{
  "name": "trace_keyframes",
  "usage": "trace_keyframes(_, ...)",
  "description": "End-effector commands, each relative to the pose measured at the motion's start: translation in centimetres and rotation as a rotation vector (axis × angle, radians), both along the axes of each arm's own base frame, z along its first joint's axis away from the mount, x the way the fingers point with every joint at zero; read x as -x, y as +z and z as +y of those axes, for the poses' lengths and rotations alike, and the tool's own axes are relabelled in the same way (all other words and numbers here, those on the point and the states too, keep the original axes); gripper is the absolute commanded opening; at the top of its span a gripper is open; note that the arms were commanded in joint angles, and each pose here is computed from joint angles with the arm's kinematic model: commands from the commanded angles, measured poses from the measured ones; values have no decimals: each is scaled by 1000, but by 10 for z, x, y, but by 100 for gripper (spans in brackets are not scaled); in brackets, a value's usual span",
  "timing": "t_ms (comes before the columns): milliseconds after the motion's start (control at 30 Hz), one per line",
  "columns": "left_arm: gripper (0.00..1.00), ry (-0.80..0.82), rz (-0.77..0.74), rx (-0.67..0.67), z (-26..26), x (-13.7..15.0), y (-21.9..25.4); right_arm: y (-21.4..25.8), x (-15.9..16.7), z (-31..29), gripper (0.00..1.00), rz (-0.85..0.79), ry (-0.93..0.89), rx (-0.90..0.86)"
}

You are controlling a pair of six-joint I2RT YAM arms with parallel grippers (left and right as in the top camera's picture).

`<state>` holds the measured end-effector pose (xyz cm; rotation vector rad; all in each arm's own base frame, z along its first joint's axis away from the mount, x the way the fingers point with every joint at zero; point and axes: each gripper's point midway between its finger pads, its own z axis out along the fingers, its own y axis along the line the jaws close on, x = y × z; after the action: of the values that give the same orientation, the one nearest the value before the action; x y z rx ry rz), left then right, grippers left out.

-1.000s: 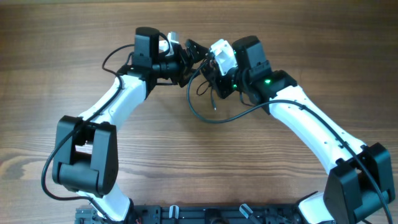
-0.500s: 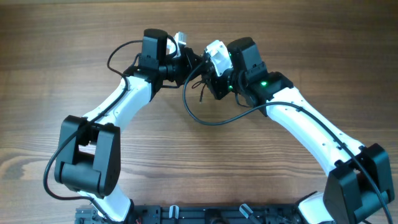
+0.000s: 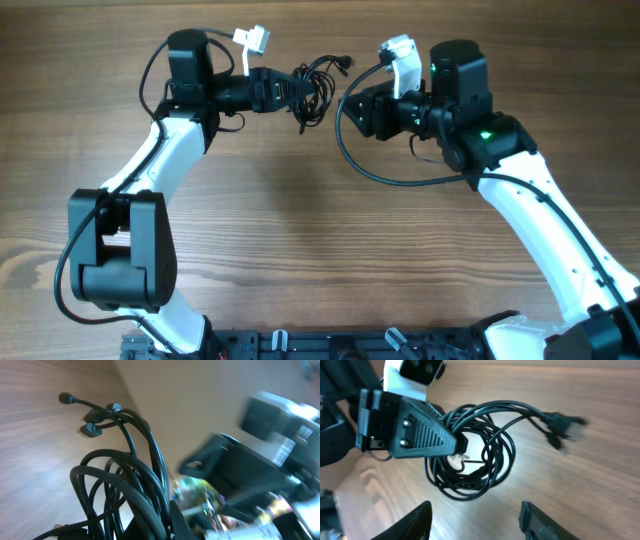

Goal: Untangle cables

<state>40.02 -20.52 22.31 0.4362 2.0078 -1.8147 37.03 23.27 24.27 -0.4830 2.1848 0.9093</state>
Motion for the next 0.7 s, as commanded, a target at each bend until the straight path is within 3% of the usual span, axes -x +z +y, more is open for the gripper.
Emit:
trace_keyframes(0, 4, -184, -75, 82, -1, 33, 26, -8, 8, 19, 49, 78, 70, -57)
trace_keyframes(133, 4, -184, -92, 82, -1, 32, 27, -16, 7, 21, 49, 99, 81, -58)
trace_keyframes(200, 4, -184, -100, 82, -1, 32, 27, -19, 5, 21, 55, 97, 81, -49)
trace_keyframes(367, 4, -185, -103, 82, -1, 32, 28, -36, -6, 18, 60, 139, 23, -32)
trace_keyframes(467, 4, -186, -102, 82, -2, 32, 28, -40, -5, 30, 63, 152, 90, -79)
trace_keyframes(667, 4, -204, -100, 83, -8, 36, 28, -54, -20, 42, 63, 148, 117, -123)
